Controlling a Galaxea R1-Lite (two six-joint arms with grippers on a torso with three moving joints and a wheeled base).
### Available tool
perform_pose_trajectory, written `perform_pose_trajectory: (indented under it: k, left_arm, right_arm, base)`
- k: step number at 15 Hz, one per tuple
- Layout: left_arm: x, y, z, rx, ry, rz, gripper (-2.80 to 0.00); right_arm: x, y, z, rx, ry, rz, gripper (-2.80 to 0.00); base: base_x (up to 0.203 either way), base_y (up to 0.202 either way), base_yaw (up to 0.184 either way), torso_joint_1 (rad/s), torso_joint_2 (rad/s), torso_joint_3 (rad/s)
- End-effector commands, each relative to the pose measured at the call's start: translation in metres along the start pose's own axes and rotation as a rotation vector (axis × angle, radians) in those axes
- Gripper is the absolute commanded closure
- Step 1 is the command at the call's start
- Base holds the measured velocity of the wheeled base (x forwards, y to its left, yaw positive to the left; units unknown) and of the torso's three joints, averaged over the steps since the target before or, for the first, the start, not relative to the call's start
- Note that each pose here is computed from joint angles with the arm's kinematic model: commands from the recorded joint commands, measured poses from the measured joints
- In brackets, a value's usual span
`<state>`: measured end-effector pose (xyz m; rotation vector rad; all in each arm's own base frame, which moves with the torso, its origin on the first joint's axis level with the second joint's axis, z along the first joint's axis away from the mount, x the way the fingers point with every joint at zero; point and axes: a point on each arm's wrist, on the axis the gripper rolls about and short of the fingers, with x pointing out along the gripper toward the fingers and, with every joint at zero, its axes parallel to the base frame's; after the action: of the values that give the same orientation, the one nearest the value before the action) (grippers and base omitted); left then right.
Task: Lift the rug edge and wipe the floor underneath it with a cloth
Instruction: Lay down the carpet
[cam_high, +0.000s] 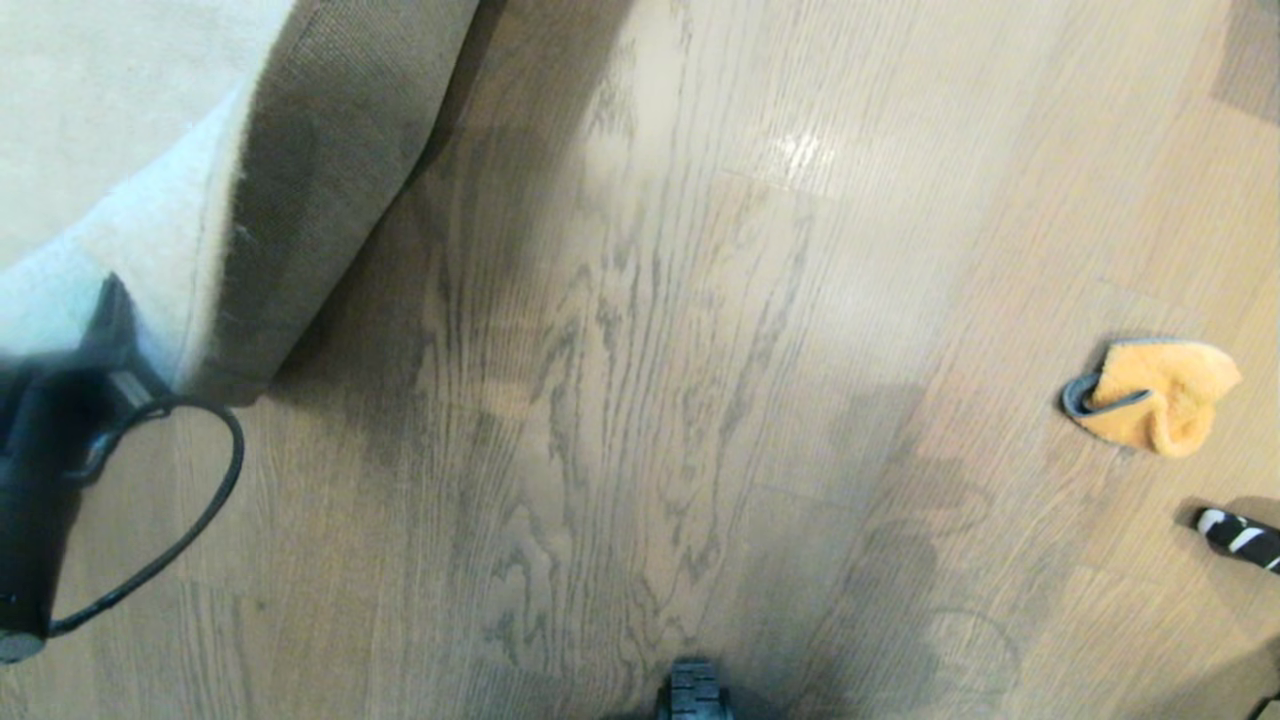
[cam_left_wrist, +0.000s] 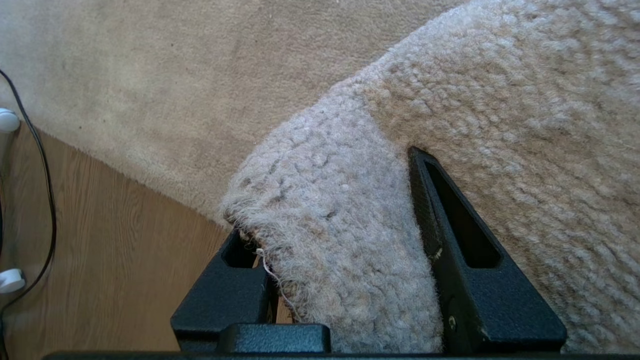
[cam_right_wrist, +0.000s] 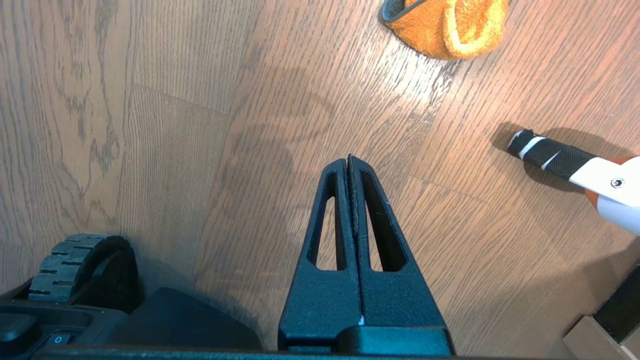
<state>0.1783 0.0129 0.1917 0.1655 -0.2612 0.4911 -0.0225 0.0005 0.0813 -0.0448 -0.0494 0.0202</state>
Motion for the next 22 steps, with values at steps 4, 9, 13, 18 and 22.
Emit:
perform_pose_trajectory:
  k: [4,9,13,18,22]
  left_arm:
    - [-0.003,0.002,0.001,-0.009,-0.023,0.012,0.0]
    - [-0.006,0.003,-0.004,0.001,-0.002,0.009,0.0]
    - [-0.018,0.007,-0.01,0.005,0.032,0.001,0.0]
    - [-0.027,0.011,-0.013,-0.021,0.044,0.004,0.0]
    - [-0.027,0.011,-0.013,-0.028,0.046,0.004,0.0]
  right_arm:
    - [0.0,0.0,0.0,-0.002,-0.006,0.0,0.0]
    - [0.0,0.0,0.0,0.0,-0.006,0.0,0.0]
    - [0.0,0.0,0.0,-0.002,-0.006,0.0,0.0]
    - [0.0,0.0,0.0,0.0,-0.006,0.0,0.0]
    - [0.0,0.0,0.0,0.0,-0.008,0.0,0.0]
  base:
    - [0.0,0.0,0.0,0.0,0.0,0.0]
    - [0.0,0.0,0.0,0.0,0.0,0.0]
    - [0.0,0.0,0.0,0.0,0.0,0.0]
    - [0.0,0.0,0.0,0.0,0.0,0.0]
    - [0.0,0.0,0.0,0.0,0.0,0.0]
